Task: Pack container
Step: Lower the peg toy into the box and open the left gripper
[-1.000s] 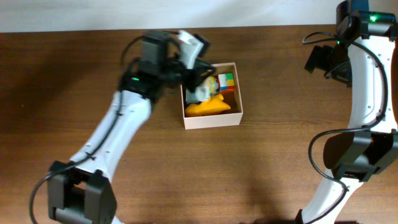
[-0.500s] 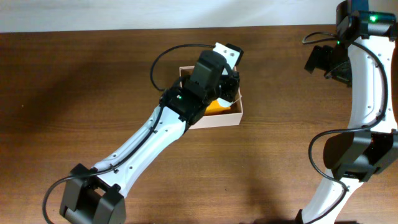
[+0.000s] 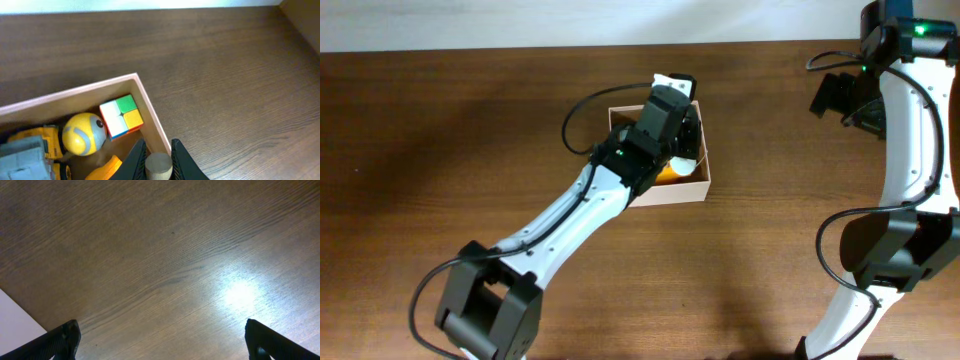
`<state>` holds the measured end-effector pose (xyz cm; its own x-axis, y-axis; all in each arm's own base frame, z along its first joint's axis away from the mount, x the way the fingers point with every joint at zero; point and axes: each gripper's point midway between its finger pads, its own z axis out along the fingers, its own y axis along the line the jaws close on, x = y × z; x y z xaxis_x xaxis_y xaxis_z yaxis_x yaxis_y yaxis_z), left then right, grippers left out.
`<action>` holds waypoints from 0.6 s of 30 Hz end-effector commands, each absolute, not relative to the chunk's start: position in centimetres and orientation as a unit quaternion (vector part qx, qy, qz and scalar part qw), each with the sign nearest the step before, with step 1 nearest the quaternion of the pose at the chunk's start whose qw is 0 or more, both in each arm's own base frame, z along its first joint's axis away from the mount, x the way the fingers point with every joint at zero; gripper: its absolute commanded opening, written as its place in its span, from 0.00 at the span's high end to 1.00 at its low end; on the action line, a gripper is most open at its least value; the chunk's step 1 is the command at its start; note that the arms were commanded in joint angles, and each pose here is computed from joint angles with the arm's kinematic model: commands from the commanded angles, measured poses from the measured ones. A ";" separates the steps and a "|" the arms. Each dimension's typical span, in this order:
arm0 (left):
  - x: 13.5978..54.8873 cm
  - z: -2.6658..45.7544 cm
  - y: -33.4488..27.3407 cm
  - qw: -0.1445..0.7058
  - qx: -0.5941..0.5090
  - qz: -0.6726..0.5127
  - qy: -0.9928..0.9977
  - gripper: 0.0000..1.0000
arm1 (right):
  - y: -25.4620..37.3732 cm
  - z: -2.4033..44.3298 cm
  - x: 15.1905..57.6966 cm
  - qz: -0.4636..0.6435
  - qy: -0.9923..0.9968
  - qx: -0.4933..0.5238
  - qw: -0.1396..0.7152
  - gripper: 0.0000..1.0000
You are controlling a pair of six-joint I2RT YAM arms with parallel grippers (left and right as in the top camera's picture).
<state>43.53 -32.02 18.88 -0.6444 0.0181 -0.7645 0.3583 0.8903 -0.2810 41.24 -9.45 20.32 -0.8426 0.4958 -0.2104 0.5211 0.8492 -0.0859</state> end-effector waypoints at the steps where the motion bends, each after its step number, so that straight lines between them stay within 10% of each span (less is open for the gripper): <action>1: 44.3 18.3 -32.5 0.409 0.091 -0.210 0.883 0.98 | -9.6 21.9 41.1 -0.068 0.953 0.274 0.113 0.01; 18: 44.4 16.6 -32.6 0.395 0.089 -0.204 0.891 0.98 | -9.6 21.9 41.1 -0.068 0.953 0.274 0.113 0.01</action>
<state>43.95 -32.32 16.57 -0.6742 0.0116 -0.7385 0.3332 0.8971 -0.2901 41.24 -9.45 20.32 -0.8424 0.4961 -0.2105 0.5214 0.8490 -0.0858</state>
